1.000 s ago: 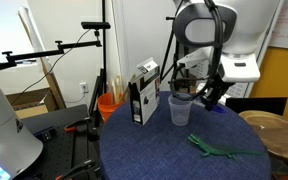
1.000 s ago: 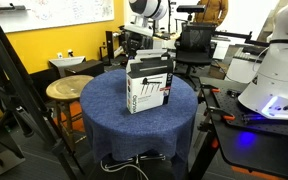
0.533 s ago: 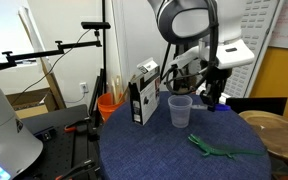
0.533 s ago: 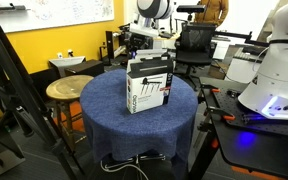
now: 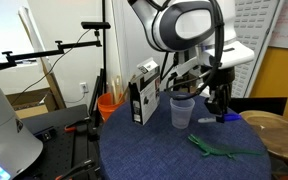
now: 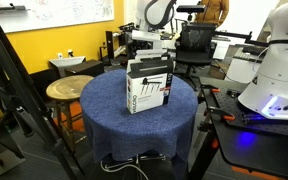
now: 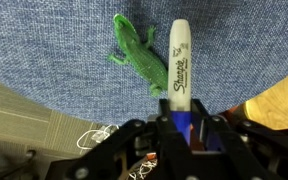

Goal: Put the marker in the cup

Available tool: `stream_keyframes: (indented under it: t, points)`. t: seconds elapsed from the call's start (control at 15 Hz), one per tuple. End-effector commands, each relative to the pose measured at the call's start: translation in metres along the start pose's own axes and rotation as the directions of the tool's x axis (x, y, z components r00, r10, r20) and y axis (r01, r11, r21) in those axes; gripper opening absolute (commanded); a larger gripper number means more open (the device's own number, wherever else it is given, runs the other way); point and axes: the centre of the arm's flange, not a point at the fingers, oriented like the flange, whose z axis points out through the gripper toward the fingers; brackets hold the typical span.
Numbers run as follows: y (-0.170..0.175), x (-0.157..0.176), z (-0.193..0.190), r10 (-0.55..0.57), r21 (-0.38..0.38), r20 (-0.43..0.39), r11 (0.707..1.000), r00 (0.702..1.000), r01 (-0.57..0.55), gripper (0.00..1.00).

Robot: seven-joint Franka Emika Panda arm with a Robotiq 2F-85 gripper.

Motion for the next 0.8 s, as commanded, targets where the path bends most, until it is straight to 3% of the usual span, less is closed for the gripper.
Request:
stream_keyframes:
  t: [0.0,0.73]
  points:
    - [0.004,-0.007,-0.029,0.005,0.027,-0.079,1.000,0.997,-0.002,0.06]
    - [-0.001,-0.043,-0.094,-0.086,0.130,-0.154,0.986,0.984,0.106,0.06]
